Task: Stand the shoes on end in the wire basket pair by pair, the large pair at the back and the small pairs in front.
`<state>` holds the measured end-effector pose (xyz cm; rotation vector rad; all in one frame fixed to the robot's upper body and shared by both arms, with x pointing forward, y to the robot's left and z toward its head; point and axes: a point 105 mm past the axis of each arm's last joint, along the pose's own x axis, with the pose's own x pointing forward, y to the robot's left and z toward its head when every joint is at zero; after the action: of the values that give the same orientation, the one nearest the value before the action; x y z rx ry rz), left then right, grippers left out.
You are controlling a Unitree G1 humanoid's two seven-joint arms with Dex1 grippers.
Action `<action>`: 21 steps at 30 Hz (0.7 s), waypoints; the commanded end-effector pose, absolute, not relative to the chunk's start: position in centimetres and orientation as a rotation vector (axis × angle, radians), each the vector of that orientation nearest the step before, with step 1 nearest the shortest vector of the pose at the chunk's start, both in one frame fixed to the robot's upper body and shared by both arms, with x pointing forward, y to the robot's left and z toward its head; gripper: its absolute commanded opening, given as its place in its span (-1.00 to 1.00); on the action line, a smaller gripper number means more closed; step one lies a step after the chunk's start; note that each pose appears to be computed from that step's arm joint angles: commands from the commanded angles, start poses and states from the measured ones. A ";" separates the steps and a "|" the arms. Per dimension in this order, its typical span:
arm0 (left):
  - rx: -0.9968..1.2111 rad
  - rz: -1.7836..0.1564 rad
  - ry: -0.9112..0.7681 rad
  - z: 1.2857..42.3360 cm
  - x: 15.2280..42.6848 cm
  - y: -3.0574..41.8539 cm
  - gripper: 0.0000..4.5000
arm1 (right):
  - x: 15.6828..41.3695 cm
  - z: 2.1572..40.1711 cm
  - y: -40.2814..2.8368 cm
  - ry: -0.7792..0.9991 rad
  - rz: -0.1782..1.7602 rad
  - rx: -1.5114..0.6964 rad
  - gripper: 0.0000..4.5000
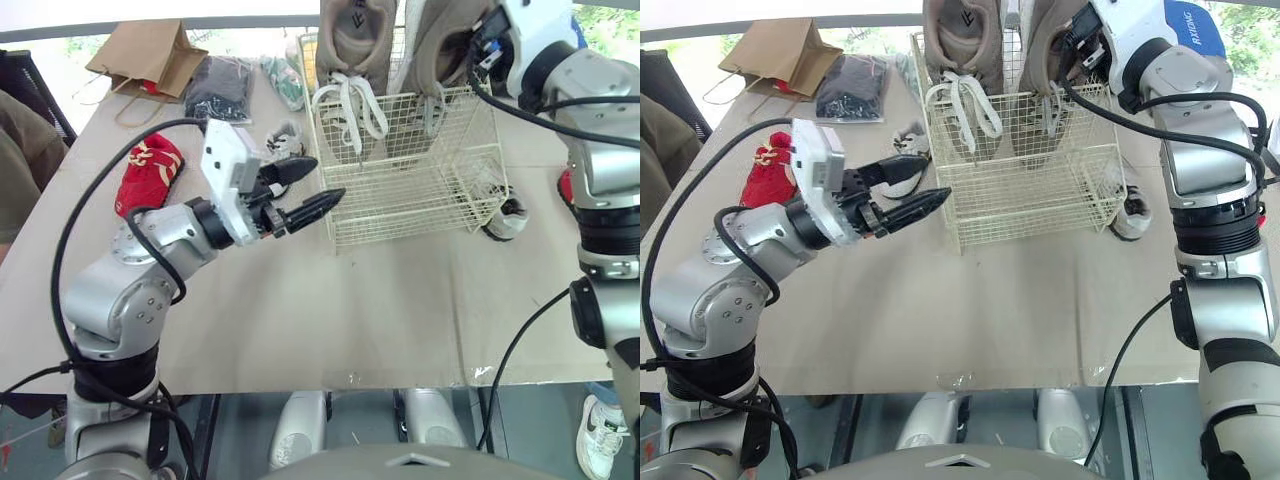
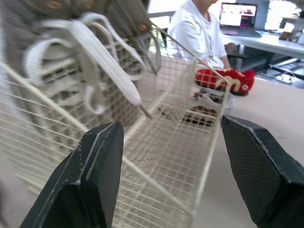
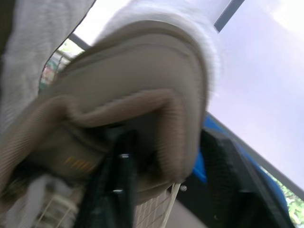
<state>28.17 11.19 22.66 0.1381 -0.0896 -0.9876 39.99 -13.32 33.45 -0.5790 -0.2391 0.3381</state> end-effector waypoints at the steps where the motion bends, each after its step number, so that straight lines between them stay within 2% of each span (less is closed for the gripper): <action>1: 0.211 -1.049 -0.094 22.3 27.1 10.5 0.59 | 37.7 35.5 -14.8 -0.270 0.332 -0.503 0.22; 7: 0.317 -1.094 -0.073 21.1 27.2 10.3 0.59 | 35.0 34.7 -17.1 -0.205 0.365 -0.419 0.22; 10: 0.353 -1.099 -0.070 20.9 28.0 9.8 0.59 | 33.7 32.3 -20.3 -0.103 0.299 -0.457 0.22; 14: 0.321 -1.124 -0.061 20.8 28.0 9.7 0.59 | 33.8 28.6 -22.8 -0.014 0.186 -0.614 0.22; 16: 0.298 -1.161 -0.063 20.9 27.4 9.7 0.59 | 34.0 26.4 -23.1 0.022 0.194 -0.600 -0.08; 18: 0.293 -1.174 -0.059 21.1 27.1 10.0 0.59 | 34.1 24.7 -22.7 0.044 0.236 -0.599 -0.49; 19: 0.285 -1.173 -0.053 21.2 27.0 10.2 0.34 | 34.2 24.0 -22.3 0.054 0.264 -0.594 -0.72; 20: 0.279 -1.172 -0.048 21.2 27.0 10.3 0.22 | 34.2 23.4 -21.9 0.064 0.292 -0.584 -0.91; 21: 0.287 -1.172 -0.044 21.2 27.0 10.4 -0.03 | 34.1 22.8 -21.4 0.071 0.329 -0.571 -1.00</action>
<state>27.55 10.28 20.03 0.2648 -0.0013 -1.1605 34.32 -22.27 21.67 -0.5584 0.1344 0.2894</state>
